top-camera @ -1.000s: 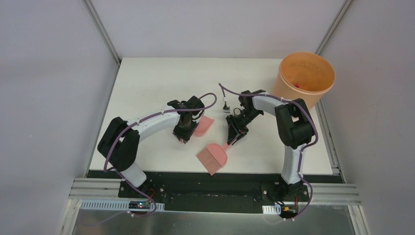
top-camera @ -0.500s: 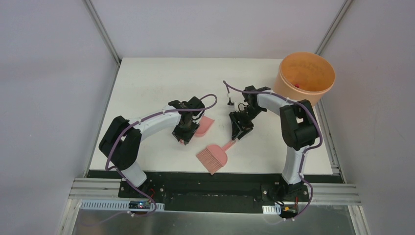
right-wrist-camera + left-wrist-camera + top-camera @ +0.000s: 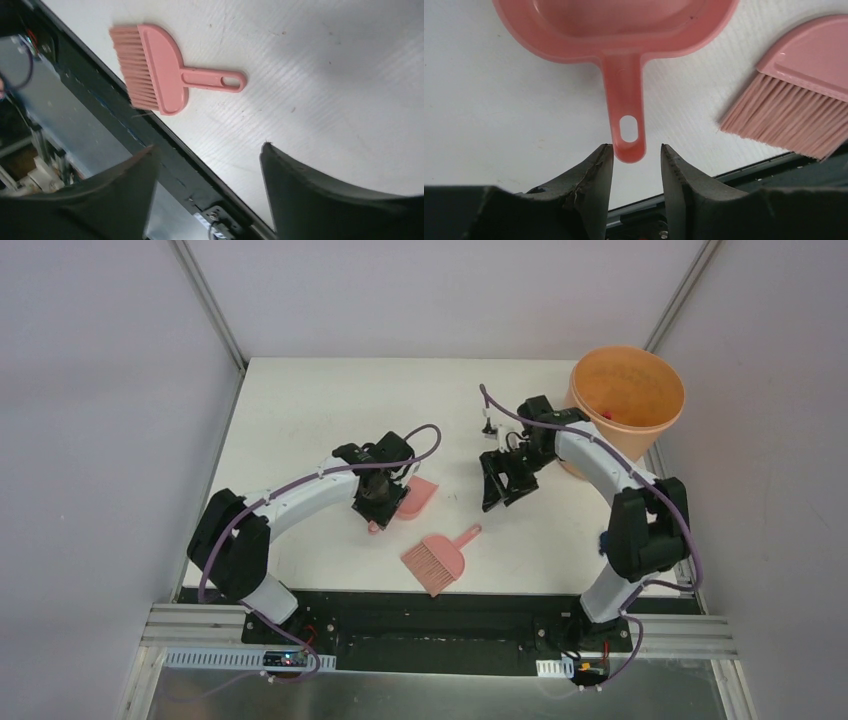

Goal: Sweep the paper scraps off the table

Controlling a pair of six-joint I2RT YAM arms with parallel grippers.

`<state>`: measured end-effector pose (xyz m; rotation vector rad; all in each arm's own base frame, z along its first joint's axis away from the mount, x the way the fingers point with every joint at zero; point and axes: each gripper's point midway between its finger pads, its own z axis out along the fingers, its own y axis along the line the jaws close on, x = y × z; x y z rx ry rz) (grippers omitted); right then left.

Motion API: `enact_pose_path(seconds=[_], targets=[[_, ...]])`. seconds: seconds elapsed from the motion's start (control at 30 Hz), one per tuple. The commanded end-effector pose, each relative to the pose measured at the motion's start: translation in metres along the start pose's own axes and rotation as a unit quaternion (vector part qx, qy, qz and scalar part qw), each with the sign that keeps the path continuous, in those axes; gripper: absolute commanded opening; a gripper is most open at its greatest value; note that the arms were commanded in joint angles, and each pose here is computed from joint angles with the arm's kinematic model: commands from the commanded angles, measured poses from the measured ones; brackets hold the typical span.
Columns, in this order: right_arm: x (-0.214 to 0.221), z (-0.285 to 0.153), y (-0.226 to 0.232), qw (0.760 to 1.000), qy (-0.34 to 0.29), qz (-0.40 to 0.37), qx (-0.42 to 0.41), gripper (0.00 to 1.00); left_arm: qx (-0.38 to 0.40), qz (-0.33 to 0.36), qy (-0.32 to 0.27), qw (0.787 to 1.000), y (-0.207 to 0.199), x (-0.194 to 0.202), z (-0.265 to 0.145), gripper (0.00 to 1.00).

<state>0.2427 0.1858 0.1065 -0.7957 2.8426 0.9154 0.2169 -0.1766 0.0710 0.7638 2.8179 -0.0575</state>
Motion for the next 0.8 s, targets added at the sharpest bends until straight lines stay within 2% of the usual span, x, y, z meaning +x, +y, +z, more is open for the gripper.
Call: enact_pose_path(seconds=[0.0,0.03,0.07,0.2,0.4,0.63,0.77], targets=[[-0.009,-0.049,0.011,0.994,-0.091,-0.03,0.057,0.93,0.071,0.031,-0.068,0.995,-0.025,-0.021,-0.025,0.41],[-0.01,-0.054,0.013,0.99,-0.115,-0.034,0.067,0.99,0.074,0.031,-0.079,0.994,-0.026,-0.024,-0.028,0.42],[-0.01,-0.062,0.014,0.986,-0.142,-0.04,0.08,1.0,0.07,0.03,-0.095,0.993,-0.024,-0.027,-0.033,0.44],[-0.01,-0.094,0.016,0.959,-0.244,-0.058,0.132,1.0,0.028,0.019,-0.155,0.987,-0.007,-0.039,-0.05,0.5],[-0.005,-0.112,0.007,0.923,-0.35,-0.047,0.151,1.0,0.024,0.001,-0.224,0.974,-0.004,-0.053,-0.069,0.62],[-0.006,-0.121,-0.018,0.903,-0.405,0.04,0.137,1.0,0.006,-0.018,-0.278,0.96,0.006,-0.062,-0.084,0.64],[-0.001,-0.116,-0.023,0.907,-0.402,0.065,0.107,1.0,0.003,-0.021,-0.293,0.956,0.007,-0.065,-0.087,0.64]])
